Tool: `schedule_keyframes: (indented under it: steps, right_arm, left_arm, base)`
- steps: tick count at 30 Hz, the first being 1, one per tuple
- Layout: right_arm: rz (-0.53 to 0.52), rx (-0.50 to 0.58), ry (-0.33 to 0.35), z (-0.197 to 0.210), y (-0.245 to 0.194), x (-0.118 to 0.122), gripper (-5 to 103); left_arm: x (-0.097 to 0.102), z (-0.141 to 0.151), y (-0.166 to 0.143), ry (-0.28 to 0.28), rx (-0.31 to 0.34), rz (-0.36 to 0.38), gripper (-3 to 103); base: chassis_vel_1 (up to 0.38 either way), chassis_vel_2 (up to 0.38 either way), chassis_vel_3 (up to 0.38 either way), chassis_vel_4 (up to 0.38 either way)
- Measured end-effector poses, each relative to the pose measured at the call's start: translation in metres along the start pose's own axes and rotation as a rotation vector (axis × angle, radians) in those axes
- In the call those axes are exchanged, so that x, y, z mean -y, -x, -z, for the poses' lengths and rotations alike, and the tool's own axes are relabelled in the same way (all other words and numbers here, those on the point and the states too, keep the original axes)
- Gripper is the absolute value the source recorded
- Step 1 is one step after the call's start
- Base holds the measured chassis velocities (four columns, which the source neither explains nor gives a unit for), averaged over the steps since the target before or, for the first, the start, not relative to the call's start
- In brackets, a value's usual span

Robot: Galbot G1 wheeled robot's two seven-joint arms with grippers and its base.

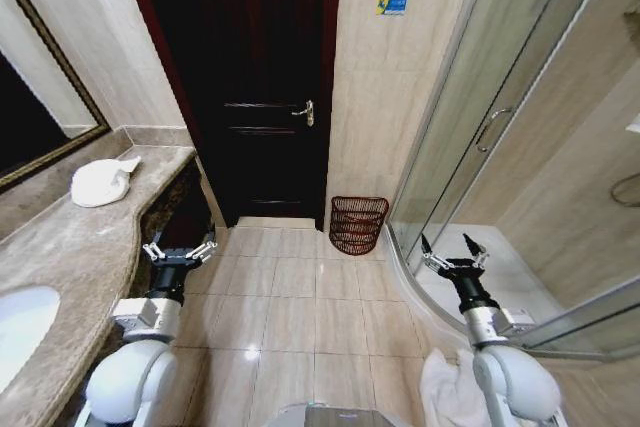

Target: Discard the used towel into the hamper.

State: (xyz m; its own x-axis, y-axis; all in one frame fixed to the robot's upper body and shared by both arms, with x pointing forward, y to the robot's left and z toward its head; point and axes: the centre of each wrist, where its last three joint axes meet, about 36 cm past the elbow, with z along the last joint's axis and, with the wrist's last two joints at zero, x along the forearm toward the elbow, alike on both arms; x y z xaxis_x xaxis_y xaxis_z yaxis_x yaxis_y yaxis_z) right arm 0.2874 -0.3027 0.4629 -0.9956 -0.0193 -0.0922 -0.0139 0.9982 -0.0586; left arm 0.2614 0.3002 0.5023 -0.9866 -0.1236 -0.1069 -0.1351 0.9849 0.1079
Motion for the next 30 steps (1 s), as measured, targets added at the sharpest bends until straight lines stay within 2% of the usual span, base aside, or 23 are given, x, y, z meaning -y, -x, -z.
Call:
schedule_keyframes:
  steps: [6, 15, 30]
  right_arm:
    - [0.016, -0.043, 0.020, 0.010, 0.000, 0.000, 100]
    - [0.046, -0.075, 0.022, 0.002, 0.003, 0.003, 100]
    - [0.065, -0.080, 0.031, -0.009, 0.007, 0.005, 100]
  left_arm:
    - [0.001, -0.002, 0.001, -0.004, -0.001, -0.009, 100]
    - [-0.001, -0.006, 0.001, -0.005, -0.004, -0.007, 100]
    - [-0.001, -0.011, 0.000, -0.006, -0.008, 0.000, 100]
  base:
    - [0.000, 0.000, 0.000, 0.000]
    - [0.000, 0.000, 0.000, 0.000]
    - [0.000, 0.000, 0.000, 0.000]
